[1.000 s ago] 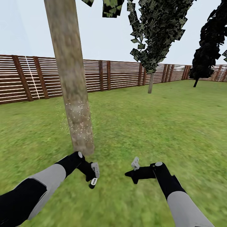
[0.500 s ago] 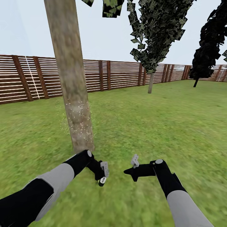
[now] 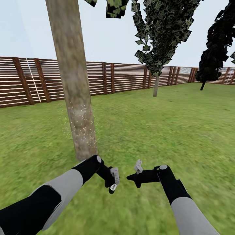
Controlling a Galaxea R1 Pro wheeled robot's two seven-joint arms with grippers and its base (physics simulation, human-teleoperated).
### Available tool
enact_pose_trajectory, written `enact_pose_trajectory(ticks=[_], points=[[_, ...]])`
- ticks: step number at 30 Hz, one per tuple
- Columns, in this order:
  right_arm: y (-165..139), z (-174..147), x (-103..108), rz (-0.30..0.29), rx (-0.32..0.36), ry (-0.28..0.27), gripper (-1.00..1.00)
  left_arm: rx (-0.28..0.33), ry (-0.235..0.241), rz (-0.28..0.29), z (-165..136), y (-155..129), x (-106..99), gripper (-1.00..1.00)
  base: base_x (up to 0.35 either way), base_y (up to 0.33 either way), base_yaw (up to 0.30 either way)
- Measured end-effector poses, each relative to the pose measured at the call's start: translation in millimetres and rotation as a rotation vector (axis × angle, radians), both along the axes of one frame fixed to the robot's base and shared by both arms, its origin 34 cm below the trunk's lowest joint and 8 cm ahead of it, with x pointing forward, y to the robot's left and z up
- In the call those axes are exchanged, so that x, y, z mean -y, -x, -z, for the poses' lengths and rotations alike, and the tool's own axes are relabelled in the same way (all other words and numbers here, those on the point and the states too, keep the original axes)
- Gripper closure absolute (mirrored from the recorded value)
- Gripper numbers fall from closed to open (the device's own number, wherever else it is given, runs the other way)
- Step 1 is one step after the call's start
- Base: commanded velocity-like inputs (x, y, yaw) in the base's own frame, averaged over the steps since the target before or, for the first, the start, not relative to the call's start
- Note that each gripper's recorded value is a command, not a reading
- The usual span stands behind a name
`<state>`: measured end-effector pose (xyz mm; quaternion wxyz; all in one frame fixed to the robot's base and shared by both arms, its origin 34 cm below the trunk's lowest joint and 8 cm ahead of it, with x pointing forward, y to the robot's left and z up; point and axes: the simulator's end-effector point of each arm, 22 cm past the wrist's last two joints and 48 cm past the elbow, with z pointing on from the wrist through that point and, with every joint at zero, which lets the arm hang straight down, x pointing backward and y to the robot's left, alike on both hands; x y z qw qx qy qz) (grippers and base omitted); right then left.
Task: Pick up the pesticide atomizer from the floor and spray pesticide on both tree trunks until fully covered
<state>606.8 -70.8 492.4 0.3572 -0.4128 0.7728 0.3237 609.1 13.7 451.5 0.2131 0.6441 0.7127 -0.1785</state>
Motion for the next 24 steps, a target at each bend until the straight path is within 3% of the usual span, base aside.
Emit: enact_pose_trajectory(ticks=[24], points=[[-5, -12, -6, 0.0, 0.029, -0.012, 1.0, 0.002, 0.005, 0.014, 1, 4, 11, 1.0, 0.0, 0.0, 0.0]])
